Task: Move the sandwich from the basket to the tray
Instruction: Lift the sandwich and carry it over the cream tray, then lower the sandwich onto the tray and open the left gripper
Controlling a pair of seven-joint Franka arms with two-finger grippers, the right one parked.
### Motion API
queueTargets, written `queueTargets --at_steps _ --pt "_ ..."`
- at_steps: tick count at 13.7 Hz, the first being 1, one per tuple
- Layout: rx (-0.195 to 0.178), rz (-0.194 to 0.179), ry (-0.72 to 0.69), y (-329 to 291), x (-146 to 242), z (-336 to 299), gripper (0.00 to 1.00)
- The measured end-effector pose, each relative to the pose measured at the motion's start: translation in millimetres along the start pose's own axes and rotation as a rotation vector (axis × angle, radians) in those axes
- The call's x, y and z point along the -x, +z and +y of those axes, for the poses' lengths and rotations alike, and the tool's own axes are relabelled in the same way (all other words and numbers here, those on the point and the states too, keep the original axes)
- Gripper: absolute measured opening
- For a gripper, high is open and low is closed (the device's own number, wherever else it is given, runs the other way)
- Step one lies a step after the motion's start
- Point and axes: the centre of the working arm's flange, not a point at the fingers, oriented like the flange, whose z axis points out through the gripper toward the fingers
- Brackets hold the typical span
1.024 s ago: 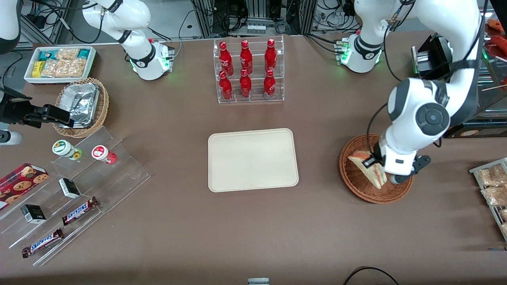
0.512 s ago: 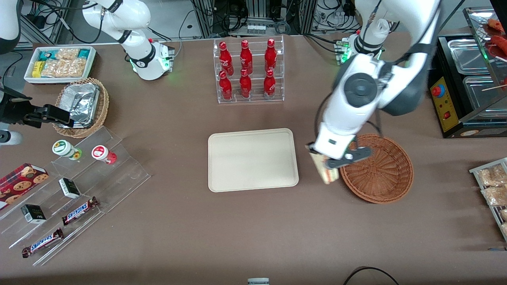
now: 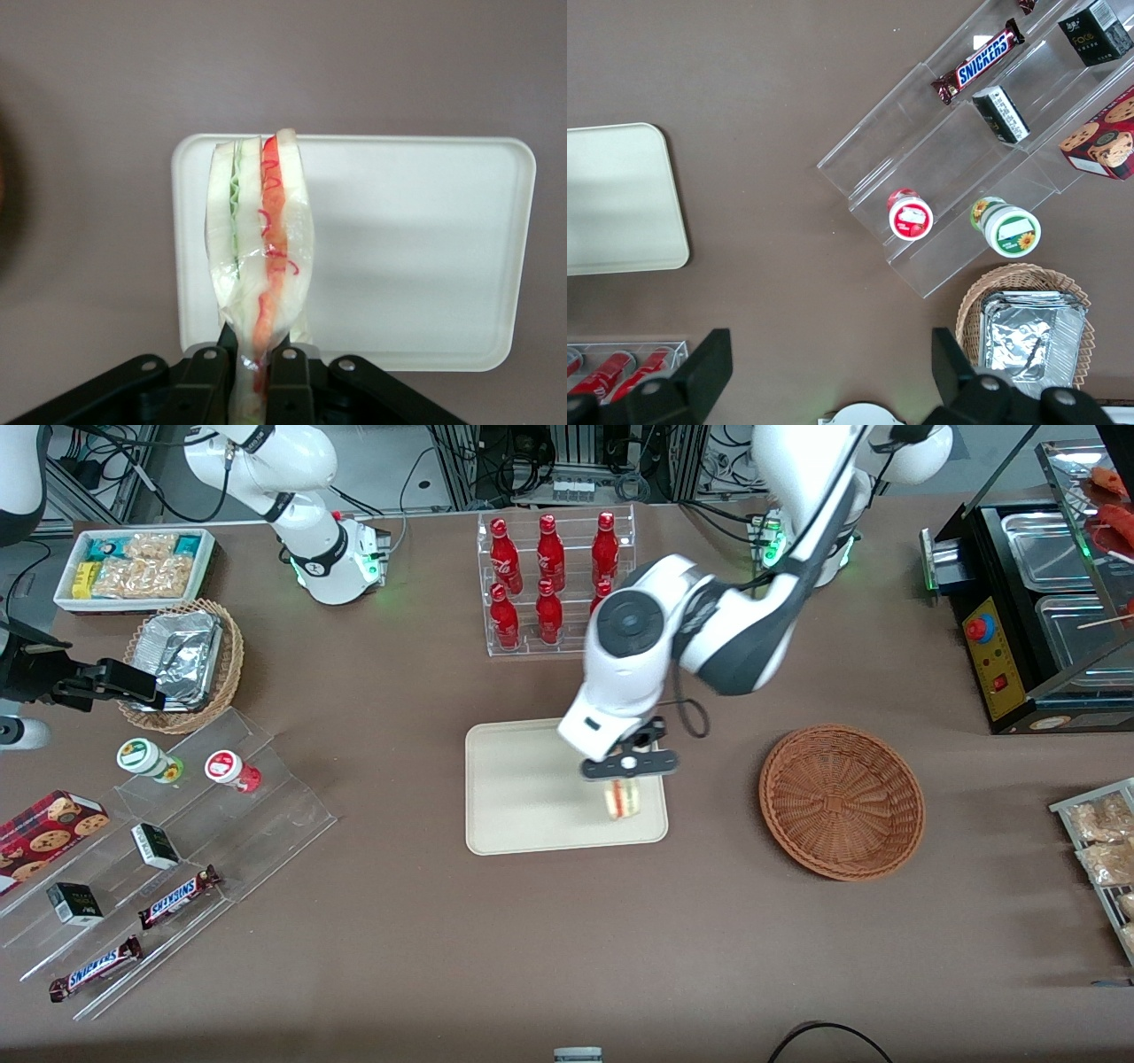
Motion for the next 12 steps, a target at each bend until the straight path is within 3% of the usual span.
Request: queueTargets --at_steps 2,6,12 --pt "-0.011 -0.015 0.023 25.0 5.2 18.2 0.15" --pt "0.016 0.002 0.046 68.4 6.8 39.5 0.15" --pt "0.017 -0.006 0.084 134.5 22.1 63.4 0.15"
